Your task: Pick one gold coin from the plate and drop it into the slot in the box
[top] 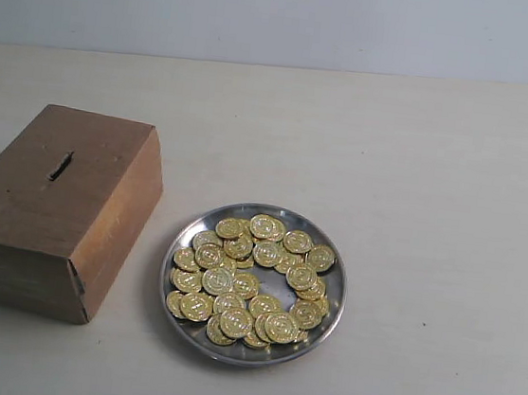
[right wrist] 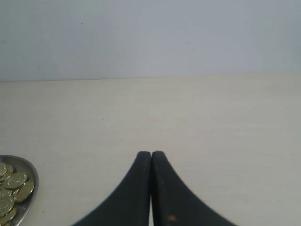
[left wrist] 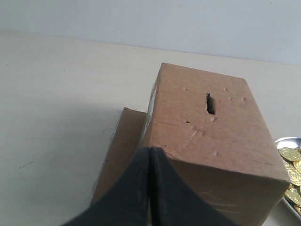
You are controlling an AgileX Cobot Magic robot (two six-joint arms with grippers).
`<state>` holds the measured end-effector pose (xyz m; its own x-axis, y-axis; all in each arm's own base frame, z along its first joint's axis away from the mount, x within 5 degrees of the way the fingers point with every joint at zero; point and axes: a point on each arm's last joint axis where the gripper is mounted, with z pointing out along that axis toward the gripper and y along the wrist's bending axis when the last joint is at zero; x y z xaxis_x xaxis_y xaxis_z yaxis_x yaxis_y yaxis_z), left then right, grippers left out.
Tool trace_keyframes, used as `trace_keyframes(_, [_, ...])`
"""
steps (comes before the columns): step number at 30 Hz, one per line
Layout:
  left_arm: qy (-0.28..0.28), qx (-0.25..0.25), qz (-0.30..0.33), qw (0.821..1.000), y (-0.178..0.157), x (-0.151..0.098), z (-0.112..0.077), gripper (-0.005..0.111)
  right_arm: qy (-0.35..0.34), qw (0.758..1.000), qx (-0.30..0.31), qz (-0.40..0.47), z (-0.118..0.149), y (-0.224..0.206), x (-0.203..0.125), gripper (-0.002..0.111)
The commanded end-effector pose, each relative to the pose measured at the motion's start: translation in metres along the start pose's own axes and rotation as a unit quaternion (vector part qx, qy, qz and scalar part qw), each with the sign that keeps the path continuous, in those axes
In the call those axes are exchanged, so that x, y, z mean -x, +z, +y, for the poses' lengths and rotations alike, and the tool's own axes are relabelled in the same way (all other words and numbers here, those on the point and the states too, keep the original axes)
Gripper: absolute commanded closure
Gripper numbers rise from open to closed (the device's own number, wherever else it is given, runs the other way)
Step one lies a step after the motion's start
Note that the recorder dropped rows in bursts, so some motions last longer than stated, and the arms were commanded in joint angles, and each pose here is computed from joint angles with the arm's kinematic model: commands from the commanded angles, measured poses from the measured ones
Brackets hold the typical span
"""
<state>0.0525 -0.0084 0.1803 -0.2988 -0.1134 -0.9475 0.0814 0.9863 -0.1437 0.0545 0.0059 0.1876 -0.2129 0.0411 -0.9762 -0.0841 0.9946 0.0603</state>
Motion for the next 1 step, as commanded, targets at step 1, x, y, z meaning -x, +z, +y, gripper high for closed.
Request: trace_keyframes(1, [0.001,-0.003,-0.003,1.0,-0.0001,-0.0005,-0.0002,0.106,-0.002,1.0,0.0,-0.004,-0.0001,0.0,-0.0007,0.108])
